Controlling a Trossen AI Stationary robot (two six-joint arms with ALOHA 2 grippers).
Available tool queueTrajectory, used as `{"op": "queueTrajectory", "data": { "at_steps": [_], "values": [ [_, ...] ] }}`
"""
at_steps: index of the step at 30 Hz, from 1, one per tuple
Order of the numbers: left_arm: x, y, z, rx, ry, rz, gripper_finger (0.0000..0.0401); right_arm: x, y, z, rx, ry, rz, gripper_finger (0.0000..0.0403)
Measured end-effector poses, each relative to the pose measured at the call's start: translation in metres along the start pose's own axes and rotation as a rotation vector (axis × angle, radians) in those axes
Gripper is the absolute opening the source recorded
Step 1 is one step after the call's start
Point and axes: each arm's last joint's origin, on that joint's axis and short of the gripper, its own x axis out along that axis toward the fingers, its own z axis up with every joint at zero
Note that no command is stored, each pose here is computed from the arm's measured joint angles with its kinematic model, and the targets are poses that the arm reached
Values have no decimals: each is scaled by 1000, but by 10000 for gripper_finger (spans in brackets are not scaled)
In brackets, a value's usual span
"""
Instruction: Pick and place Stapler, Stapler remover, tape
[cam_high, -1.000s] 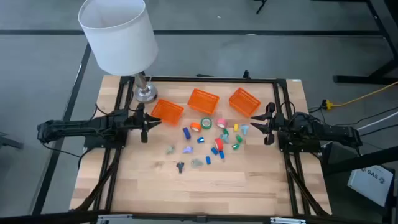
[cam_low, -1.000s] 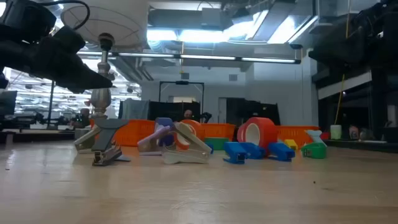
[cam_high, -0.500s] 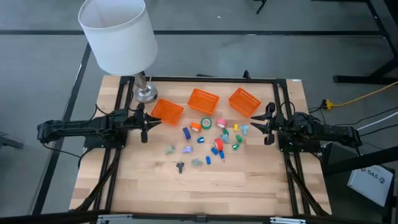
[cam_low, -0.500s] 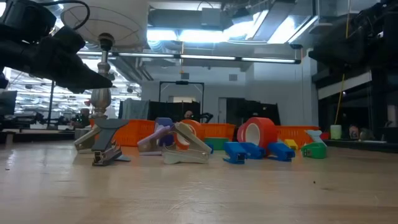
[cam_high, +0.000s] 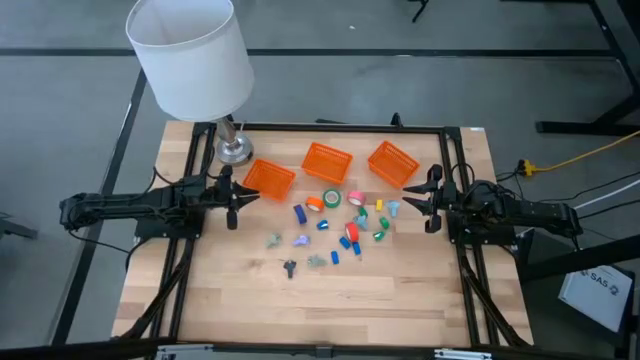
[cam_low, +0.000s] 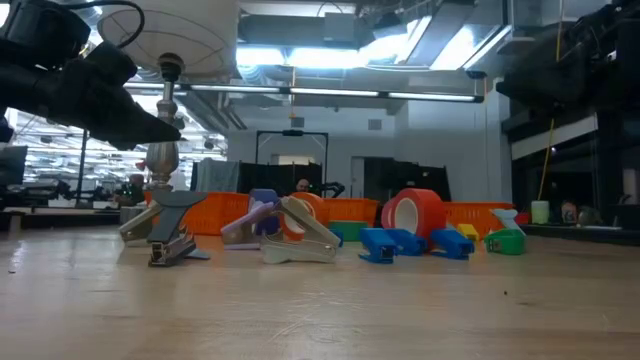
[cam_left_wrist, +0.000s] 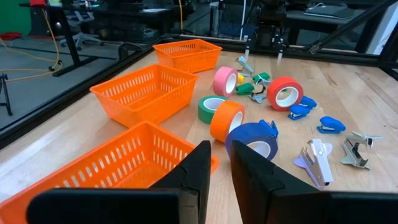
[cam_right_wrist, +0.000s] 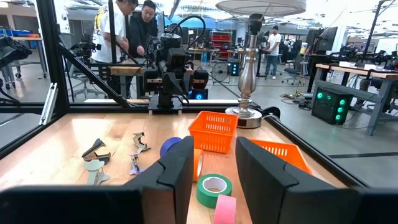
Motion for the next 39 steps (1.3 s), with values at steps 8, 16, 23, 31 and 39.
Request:
{"op": "queueTrajectory", "data": {
  "at_steps": [8,16,23,31,39],
  "values": [
    [0,0,0,0,0,0,59,0,0,0,0,0,0,124],
    [0,0,0,0,0,0,59,0,0,0,0,0,0,124],
    [0,0,0,0,0,0,59,0,0,0,0,-1,0,124],
    [0,0,0,0,-1,0,59,0,0,-2,-2,22,1,124],
    [0,0,0,0,-1,0,59,0,2,-3,-69,31,54,124]
  ]
}}
